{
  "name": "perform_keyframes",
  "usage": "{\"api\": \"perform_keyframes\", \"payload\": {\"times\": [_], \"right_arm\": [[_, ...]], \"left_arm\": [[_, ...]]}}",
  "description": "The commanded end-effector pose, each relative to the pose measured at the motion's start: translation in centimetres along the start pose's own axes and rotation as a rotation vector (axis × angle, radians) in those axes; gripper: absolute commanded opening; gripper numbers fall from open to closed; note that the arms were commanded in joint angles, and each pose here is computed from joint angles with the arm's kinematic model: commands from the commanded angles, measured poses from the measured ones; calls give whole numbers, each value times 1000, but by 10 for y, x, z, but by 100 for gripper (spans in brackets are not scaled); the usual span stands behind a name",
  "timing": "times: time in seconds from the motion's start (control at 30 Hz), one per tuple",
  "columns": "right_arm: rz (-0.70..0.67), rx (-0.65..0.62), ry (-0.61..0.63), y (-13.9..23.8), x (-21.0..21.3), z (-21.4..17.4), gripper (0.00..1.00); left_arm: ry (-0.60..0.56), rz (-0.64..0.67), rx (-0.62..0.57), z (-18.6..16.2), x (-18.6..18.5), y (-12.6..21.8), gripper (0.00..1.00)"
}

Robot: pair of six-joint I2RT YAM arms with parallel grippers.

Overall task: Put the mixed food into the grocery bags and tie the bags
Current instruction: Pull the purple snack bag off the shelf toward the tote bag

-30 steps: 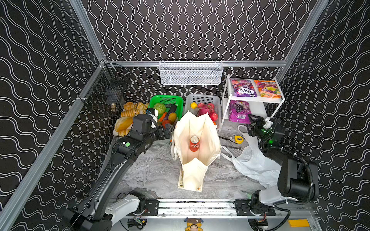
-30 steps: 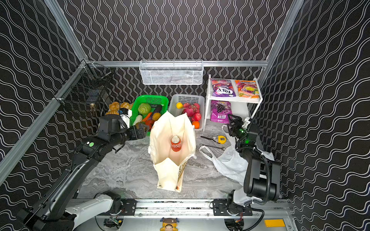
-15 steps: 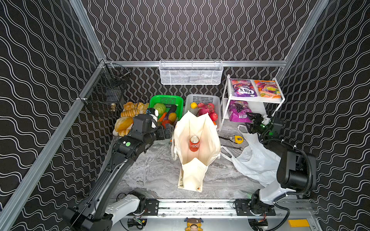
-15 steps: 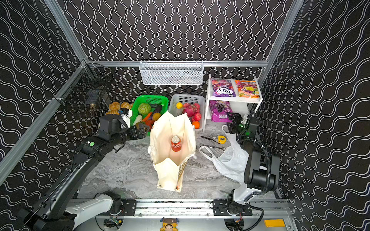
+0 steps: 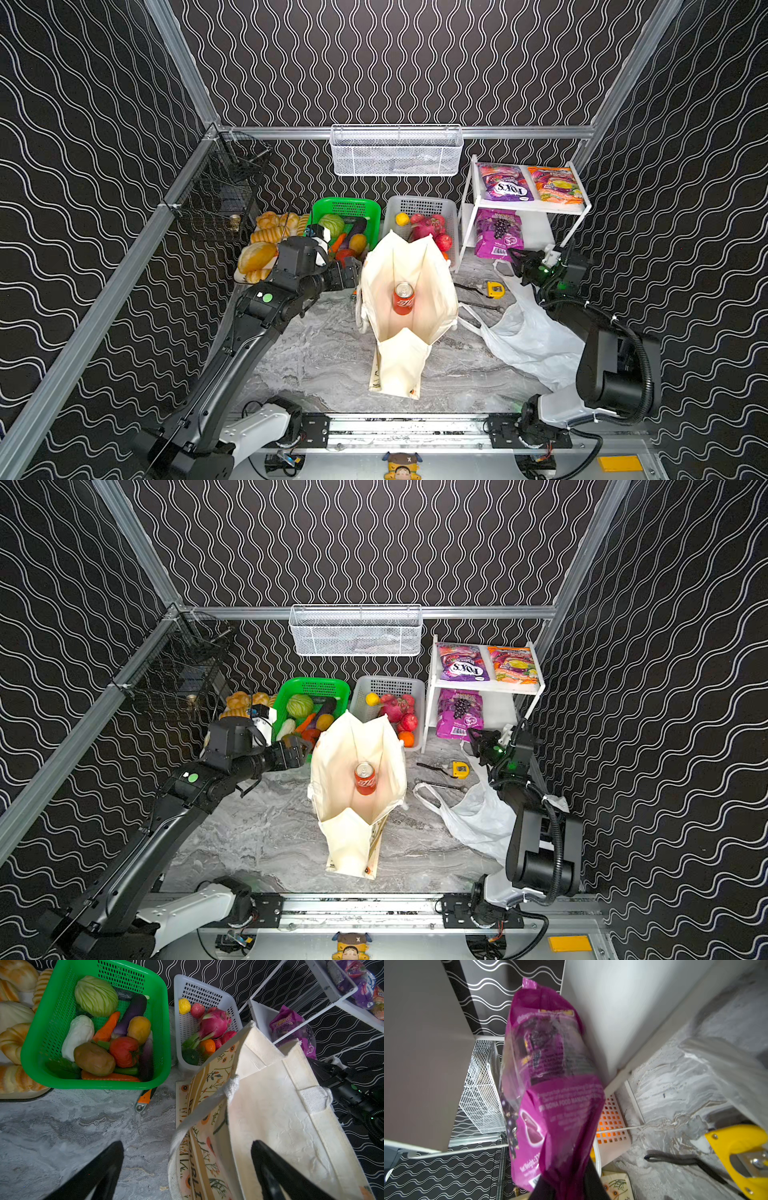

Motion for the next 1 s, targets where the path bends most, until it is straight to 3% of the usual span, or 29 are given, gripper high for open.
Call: {"api": "perform_keyframes", "payload": {"times": [0.0, 0.03, 0.13, 0.27, 0.4, 0.6, 0.83, 0.97], "right_arm": [[3, 51, 23, 3, 3, -8, 41], [-19, 46, 33, 5, 3, -7, 55], [-134, 2, 112, 11, -4, 1, 73], [-156, -3, 174, 13, -4, 17, 82], [-111, 85, 171, -1, -3, 24, 85], [-44, 129, 157, -10, 2, 24, 68], [-117, 135, 227, 1, 4, 20, 21], [-122, 138, 254, 9, 9, 17, 5]], "left_arm": [[-1, -29, -17, 5, -6, 0, 99], [-2, -29, -16, 5, -6, 0, 99], [0, -31, -19, 4, -5, 0, 99], [-5, -22, -17, 3, -3, 2, 99], [-9, -12, -21, 3, -2, 3, 99], [-6, -15, -17, 2, -2, 3, 99], [-3, -16, -17, 2, -1, 3, 99], [0, -23, -14, 1, -3, 3, 99]]}}
Point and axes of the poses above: each gripper's point midway between its finger pads, its own y axis back along the fingers, its own x axis along the line the jaws close on, z = x × y, the point moved 5 cm from there along y, back along the fingers, and after that the axes turned 15 degrees about y, right-handed, at the moved point
